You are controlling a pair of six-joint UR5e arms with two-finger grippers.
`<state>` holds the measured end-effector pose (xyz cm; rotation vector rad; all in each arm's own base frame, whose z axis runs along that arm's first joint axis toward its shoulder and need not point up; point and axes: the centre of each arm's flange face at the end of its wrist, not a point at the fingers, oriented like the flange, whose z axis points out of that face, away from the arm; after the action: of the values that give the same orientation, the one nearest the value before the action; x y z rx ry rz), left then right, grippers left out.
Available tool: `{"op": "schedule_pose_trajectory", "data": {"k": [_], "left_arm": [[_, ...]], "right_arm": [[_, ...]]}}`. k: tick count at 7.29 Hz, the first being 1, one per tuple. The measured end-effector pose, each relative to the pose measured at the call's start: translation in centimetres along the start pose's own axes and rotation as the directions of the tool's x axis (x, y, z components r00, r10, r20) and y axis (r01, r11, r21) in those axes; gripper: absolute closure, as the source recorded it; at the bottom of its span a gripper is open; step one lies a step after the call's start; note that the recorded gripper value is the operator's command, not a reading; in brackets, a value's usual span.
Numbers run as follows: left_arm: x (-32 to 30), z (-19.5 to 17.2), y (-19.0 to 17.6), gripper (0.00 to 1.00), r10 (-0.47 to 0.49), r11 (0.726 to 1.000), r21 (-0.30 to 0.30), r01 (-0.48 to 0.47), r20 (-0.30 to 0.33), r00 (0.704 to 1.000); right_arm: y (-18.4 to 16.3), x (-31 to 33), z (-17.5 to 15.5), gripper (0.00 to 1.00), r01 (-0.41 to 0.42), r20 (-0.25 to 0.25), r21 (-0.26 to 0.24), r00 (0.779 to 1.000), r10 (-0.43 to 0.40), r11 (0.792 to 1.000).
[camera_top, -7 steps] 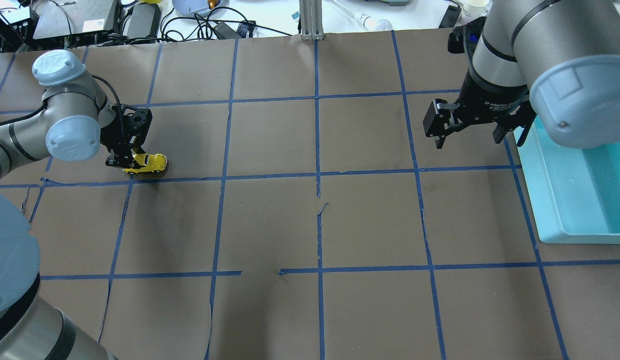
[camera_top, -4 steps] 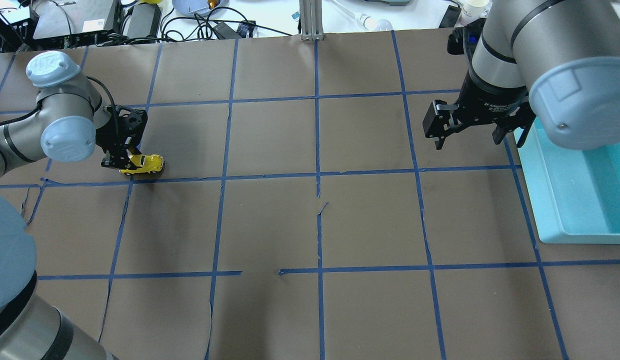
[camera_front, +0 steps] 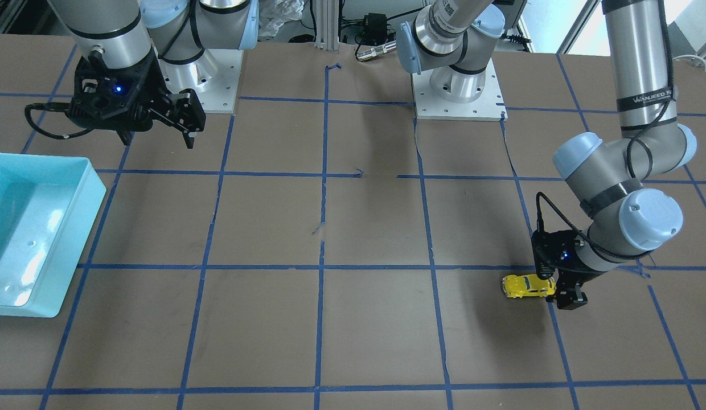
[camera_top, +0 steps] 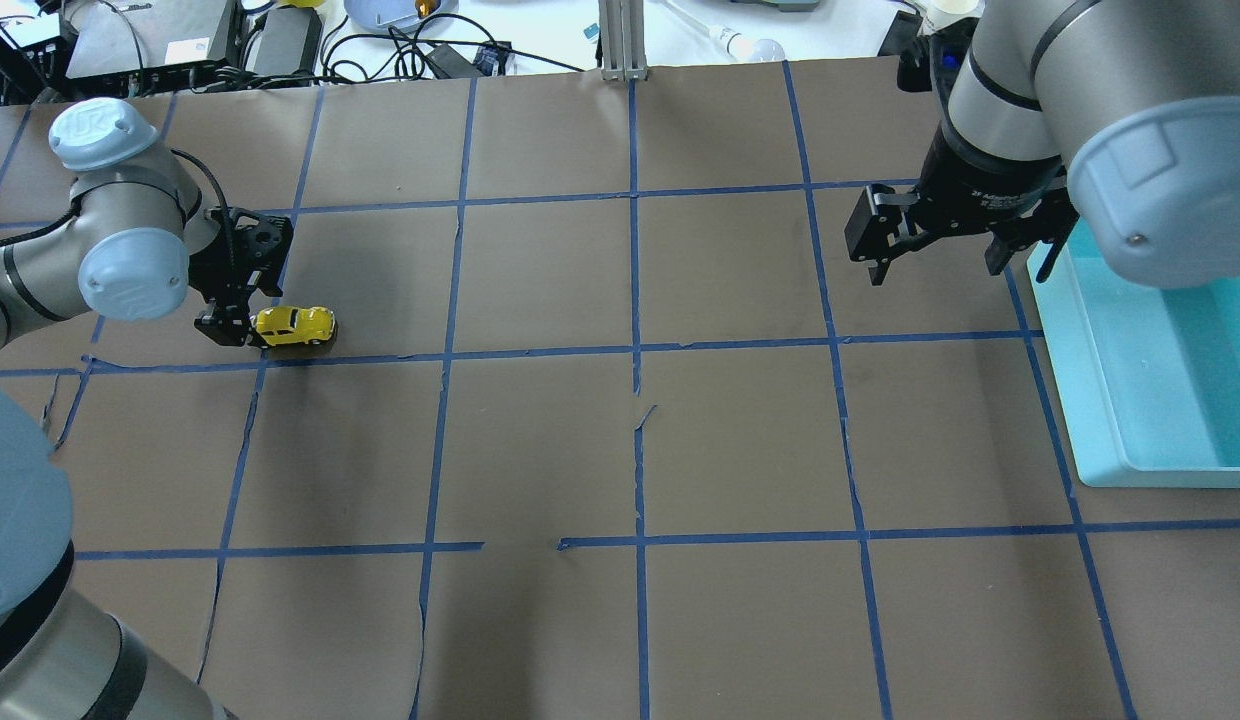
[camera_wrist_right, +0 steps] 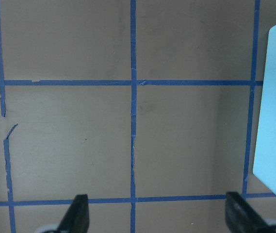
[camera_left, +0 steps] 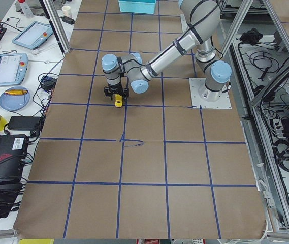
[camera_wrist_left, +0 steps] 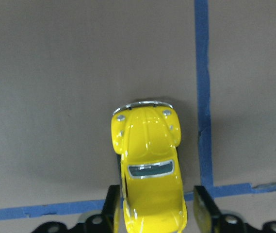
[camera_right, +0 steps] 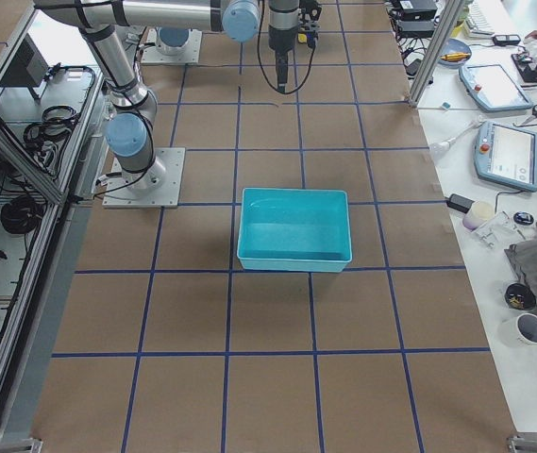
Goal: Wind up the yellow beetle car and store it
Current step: 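Release the car so it rolls toward the right gripper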
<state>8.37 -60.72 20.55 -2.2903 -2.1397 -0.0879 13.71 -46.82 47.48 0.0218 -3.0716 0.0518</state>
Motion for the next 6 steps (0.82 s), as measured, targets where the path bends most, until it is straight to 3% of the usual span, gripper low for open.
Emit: {"op": "schedule_pose_trajectory", "data": {"k": [4, 6], "left_arm": [[-0.01, -0.33, -0.36, 0.0, -0.009, 1.0, 0.0, 0.009, 0.003, 1.0], [0.01, -0.31, -0.56, 0.0, -0.022, 1.0, 0.002, 0.022, 0.001, 1.0]], "right_arm": [[-0.29, 0.12, -1.2, 0.0, 0.105, 0.02, 0.015, 0.994, -0.105, 0.994], [-0.29, 0.18, -1.2, 0.0, 0.117, 0.015, 0.014, 0.993, -0.118, 0.993]]}}
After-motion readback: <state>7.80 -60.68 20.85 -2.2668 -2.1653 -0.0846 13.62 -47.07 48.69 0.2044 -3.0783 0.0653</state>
